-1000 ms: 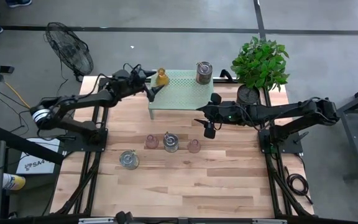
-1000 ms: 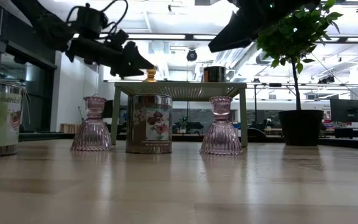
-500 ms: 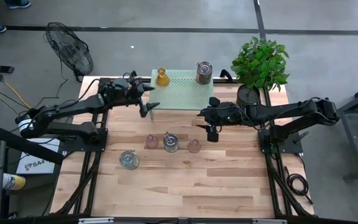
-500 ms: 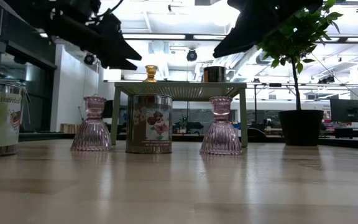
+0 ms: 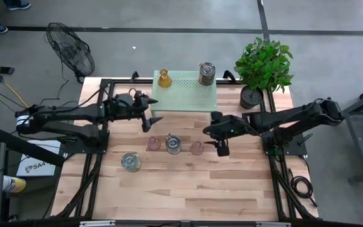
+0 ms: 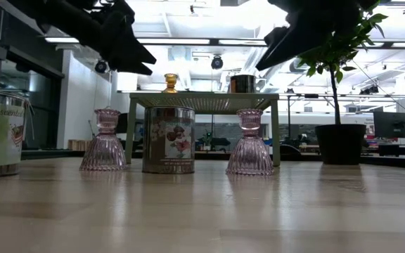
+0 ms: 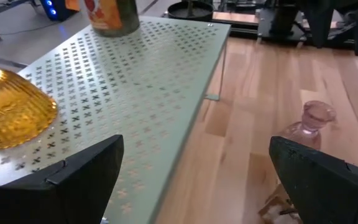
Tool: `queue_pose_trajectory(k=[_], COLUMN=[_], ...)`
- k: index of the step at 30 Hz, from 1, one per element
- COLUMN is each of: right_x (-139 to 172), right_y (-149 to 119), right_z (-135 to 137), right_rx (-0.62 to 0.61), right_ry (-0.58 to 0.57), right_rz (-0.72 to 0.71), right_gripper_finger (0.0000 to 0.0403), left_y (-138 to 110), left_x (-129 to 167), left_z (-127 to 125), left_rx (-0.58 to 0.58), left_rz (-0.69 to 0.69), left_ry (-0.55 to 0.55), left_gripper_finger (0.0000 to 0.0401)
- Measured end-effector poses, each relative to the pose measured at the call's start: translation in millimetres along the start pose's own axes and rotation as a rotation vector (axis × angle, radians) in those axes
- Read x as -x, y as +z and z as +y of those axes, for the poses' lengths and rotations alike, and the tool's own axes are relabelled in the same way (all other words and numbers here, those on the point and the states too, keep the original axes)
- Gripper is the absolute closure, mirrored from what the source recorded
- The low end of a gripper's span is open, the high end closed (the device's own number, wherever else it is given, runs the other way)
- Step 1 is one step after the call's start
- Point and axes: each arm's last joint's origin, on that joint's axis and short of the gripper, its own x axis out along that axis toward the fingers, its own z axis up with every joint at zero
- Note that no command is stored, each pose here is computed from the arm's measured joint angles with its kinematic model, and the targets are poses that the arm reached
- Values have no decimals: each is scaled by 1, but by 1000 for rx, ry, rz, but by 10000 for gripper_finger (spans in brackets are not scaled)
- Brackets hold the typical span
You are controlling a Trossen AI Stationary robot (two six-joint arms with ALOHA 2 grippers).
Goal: Pick & Place candle stick holders
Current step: Put the right purple candle holder on the shelf
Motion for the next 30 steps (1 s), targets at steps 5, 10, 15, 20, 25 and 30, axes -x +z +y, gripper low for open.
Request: queue_pose_trajectory(k=[5, 10, 15, 20, 25, 30], right_x=[1, 1, 4, -9, -19, -21], right_y=[0, -9, -17, -44, -68, -78], right_z=[12, 26, 39, 56, 63, 67], right_rx=[-58, -135, -188, -225, -286, -302], right_ry=[13, -9, -50, -43, -45, -62], right_rz=[14, 111, 186, 119, 42, 22], right_gripper_finger=[196, 196, 198, 203, 208, 213], left_y=[0, -1, -5, -7, -7, -7], left_x=[2, 3, 4, 4, 4, 4], left_z=[-11, -20, -22, -22, -22, -22], left_rx=[-7, -11, -7, 9, 17, 36], left_rz=[-8, 2, 45, 63, 58, 61], left_ry=[1, -28, -11, -15, -16, -13], left_gripper_finger=[5, 5, 5, 5, 5, 5])
